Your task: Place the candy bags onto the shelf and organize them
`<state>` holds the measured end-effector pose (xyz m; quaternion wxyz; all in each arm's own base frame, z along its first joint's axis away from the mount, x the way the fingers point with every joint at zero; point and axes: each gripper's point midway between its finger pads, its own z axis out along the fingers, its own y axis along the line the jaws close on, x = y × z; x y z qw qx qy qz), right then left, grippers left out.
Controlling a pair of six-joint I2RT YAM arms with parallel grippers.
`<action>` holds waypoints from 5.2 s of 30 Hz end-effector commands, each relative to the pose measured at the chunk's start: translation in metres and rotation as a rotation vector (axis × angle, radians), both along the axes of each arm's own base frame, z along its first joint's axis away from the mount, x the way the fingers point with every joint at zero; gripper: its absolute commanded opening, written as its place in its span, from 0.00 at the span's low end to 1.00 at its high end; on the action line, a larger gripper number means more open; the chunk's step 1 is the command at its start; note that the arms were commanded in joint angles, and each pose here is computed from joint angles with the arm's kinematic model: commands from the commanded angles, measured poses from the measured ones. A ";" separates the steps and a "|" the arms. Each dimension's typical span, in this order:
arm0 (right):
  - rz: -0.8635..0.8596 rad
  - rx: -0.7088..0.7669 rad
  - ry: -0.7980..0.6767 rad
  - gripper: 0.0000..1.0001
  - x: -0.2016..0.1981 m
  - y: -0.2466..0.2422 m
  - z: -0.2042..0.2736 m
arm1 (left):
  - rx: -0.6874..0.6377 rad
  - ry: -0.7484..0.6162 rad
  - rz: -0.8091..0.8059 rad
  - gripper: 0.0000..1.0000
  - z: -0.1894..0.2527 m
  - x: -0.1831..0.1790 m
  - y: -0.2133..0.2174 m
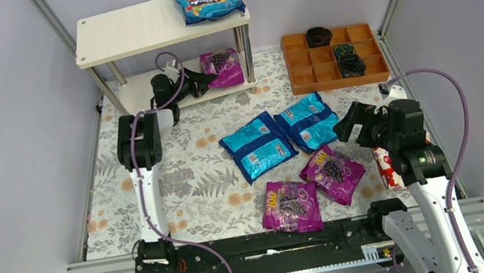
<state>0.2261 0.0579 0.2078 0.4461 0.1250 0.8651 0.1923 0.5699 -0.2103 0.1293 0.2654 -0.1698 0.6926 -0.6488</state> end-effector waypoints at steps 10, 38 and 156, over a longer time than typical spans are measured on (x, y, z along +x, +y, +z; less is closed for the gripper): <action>-0.003 -0.001 -0.029 1.00 0.004 0.000 0.006 | -0.031 -0.014 0.023 0.00 0.000 0.015 -0.010; 0.017 0.009 -0.043 1.00 0.003 0.004 0.009 | 0.052 0.019 0.174 0.95 0.050 -0.070 0.030; 0.491 -0.276 0.362 1.00 0.029 0.254 -0.140 | 1.038 -0.428 0.223 0.99 0.134 -0.303 0.015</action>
